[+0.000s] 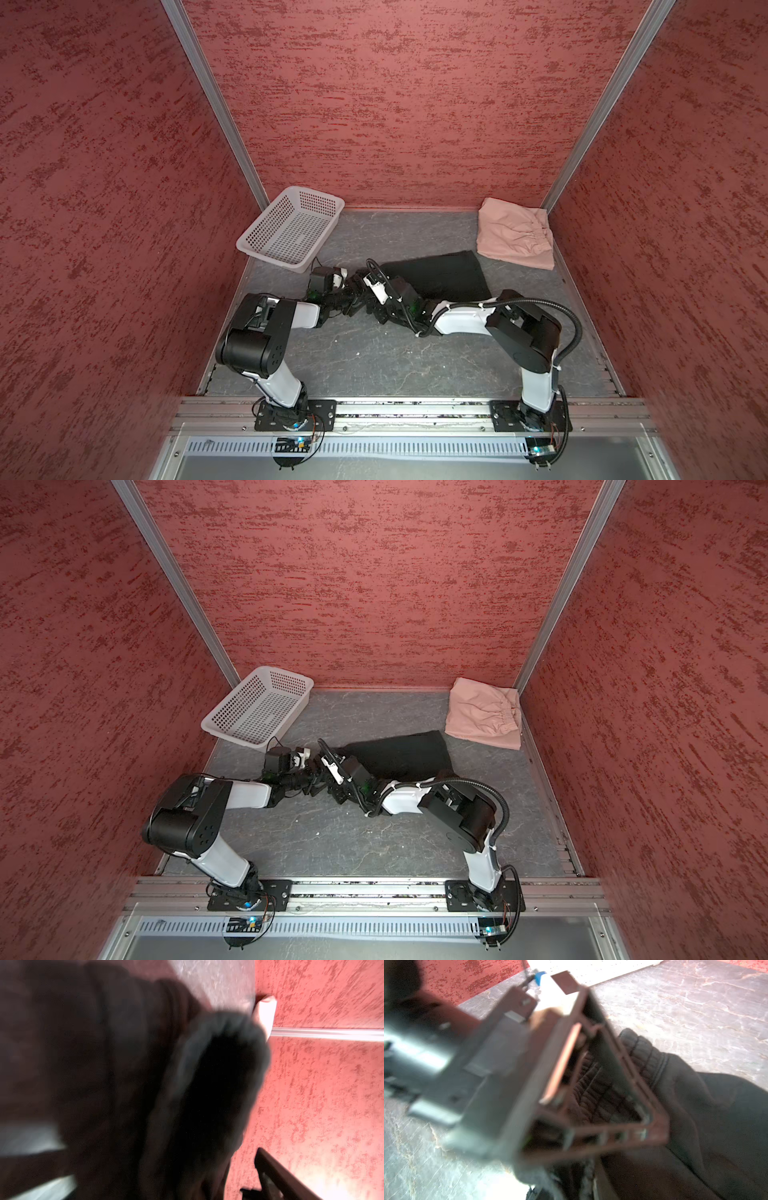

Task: Fold and stack the shorts

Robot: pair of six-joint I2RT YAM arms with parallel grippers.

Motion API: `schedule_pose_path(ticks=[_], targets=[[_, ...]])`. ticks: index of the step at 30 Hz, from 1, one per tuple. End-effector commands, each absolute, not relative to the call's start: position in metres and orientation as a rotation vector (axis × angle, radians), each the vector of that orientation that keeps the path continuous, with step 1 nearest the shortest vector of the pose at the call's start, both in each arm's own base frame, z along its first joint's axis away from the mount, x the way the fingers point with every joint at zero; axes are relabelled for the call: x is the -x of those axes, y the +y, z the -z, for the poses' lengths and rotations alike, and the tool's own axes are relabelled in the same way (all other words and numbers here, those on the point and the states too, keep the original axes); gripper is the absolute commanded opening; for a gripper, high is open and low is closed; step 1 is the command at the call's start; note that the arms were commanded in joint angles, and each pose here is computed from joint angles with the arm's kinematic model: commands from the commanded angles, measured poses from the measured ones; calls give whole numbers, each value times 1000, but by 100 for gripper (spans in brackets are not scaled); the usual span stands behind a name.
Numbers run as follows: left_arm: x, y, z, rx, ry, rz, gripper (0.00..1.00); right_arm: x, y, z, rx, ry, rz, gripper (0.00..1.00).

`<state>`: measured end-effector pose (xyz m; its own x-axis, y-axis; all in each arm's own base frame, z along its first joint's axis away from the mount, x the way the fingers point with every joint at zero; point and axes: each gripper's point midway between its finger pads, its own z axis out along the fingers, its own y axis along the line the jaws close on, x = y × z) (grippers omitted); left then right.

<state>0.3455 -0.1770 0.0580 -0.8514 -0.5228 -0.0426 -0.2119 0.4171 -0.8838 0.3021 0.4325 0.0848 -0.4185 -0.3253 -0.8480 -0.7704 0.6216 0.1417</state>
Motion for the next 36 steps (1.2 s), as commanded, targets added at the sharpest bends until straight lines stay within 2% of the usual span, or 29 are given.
schedule_pose_path(ticks=[1, 2, 3, 4, 5, 6, 8, 12, 15, 18, 20, 22, 27, 29, 36], targets=[[-356, -184, -68, 535, 2334, 1415, 71, -294, 441, -118, 857, 1904, -728, 0], [-354, -185, -66, 538, 2353, 1411, 64, -293, 441, -117, 856, 1908, -730, 0], [-352, -186, -64, 540, 2365, 1410, 54, -291, 440, -116, 855, 1915, -731, 7], [-351, -187, -64, 537, 2368, 1412, 42, -289, 440, -114, 858, 1918, -740, 19], [-349, -187, -64, 534, 2374, 1412, 35, -287, 440, -114, 866, 1920, -745, 28], [-347, -186, -64, 531, 2389, 1403, 32, -285, 439, -117, 863, 1920, -750, 37], [-342, -185, -64, 517, 2433, 1369, 28, -282, 436, -130, 842, 1905, -772, 42], [-327, -179, -77, 407, 2559, 1213, 25, -277, 418, -167, 767, 1871, -799, 57], [-315, -169, -92, 326, 2632, 1095, 18, -280, 391, -188, 677, 1881, -802, 61], [-304, -158, -107, 274, 2695, 997, 14, -296, 354, -186, 546, 1974, -784, 62], [-299, -151, -117, 268, 2724, 937, 13, -305, 334, -171, 490, 2049, -764, 57], [-296, -147, -125, 275, 2726, 909, 12, -310, 326, -149, 457, 2121, -767, 43], [-289, -136, -145, 286, 2720, 832, 12, -294, 365, -96, 513, 2306, -1014, 9], [-284, -129, -154, 276, 2725, 782, 12, -289, 375, -82, 501, 2342, -1090, 0], [-284, -112, -195, 238, 2686, 643, 12, -275, 435, -60, 635, 2368, -1208, 0]])
